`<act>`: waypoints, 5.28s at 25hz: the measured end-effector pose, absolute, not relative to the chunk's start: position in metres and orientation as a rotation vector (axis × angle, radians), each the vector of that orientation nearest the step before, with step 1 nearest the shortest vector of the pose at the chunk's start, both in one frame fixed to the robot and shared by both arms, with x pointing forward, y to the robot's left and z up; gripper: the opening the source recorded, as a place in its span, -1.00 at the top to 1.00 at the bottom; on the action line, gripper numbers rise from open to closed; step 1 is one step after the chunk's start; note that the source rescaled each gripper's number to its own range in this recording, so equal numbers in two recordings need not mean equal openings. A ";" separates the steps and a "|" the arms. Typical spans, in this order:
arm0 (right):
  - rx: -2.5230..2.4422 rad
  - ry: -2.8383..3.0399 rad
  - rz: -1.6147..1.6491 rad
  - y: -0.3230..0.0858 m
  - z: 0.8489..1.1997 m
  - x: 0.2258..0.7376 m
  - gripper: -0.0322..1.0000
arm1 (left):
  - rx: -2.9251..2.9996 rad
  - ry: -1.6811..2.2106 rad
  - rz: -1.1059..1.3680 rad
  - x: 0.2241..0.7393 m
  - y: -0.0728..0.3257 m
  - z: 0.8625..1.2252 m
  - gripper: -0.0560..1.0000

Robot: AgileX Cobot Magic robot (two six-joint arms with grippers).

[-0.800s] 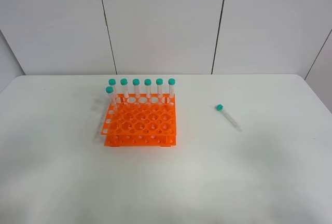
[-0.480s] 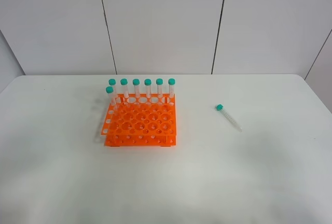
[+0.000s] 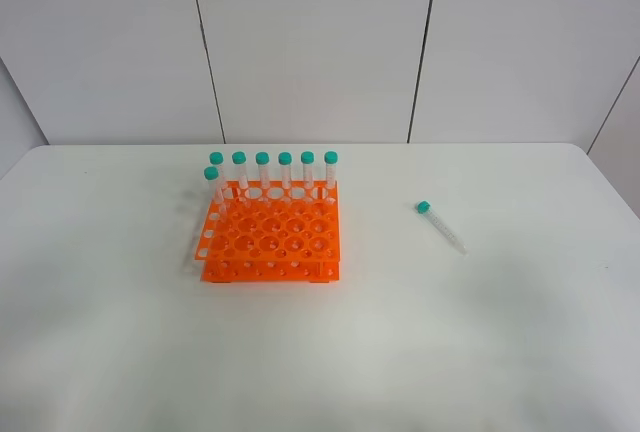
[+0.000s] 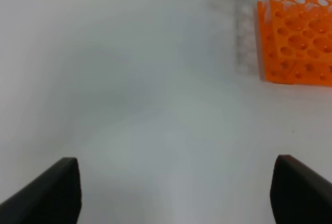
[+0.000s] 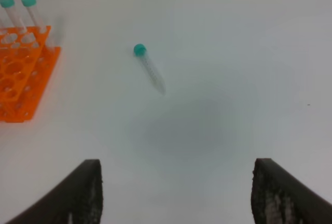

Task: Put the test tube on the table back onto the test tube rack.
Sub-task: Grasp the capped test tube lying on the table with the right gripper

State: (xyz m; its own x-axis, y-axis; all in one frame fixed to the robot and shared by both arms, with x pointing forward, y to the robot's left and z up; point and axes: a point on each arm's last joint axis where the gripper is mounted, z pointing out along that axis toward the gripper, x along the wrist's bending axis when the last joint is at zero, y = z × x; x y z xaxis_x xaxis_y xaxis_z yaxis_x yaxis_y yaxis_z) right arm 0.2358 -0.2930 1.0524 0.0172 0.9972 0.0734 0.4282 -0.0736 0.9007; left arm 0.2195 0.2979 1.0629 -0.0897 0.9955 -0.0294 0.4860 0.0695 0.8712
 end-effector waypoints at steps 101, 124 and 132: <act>1.637 2.458 0.229 -0.267 0.944 0.621 -0.66 | 1.494 1.663 0.943 0.219 0.298 1.063 -1.00; 1.683 2.465 0.223 -0.264 0.894 0.634 -0.65 | 1.494 1.663 0.943 0.219 0.298 1.063 -1.00; 1.712 2.477 0.216 -0.263 0.878 0.635 -0.65 | 1.494 1.663 0.943 0.219 0.298 1.063 -1.00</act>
State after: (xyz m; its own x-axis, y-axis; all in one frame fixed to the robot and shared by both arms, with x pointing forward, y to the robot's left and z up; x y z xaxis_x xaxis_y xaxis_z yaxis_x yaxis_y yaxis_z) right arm 0.6349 -0.2630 0.8783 -0.3518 0.9359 -0.0197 0.9183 0.3491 0.1869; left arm 0.2195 0.2979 1.0629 -0.0897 0.9955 -0.0294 0.4860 0.0695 0.8712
